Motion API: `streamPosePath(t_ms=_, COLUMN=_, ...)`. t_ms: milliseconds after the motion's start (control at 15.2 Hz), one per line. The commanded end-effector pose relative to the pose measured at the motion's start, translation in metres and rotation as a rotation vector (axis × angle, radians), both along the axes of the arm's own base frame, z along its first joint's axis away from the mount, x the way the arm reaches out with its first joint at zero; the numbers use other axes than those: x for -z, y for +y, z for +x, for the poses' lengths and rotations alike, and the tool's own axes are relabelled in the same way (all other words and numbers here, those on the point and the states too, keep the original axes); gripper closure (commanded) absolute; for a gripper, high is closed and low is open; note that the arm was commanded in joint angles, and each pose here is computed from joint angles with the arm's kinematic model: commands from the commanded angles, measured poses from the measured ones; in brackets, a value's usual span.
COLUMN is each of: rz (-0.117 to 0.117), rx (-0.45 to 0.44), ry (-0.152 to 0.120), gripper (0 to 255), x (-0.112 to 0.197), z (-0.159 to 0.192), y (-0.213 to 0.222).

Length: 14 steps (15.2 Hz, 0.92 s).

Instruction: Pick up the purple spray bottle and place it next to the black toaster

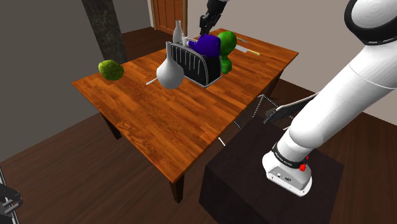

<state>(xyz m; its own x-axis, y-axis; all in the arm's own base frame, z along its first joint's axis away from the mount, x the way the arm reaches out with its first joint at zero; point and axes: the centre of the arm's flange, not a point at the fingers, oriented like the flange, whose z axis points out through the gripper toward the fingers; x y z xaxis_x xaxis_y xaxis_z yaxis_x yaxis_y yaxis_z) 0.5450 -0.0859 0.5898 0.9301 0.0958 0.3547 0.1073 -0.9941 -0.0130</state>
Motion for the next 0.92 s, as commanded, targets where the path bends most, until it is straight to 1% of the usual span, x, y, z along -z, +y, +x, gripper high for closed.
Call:
streamPosePath(t_ms=0, rz=0.000, rx=0.000, ry=-0.001, gripper=255, x=0.011, z=0.000, y=0.000)
streamPosePath(t_ms=858, rz=0.000, rx=0.000, ry=-0.001, gripper=255, x=0.079, z=0.000, y=0.000)
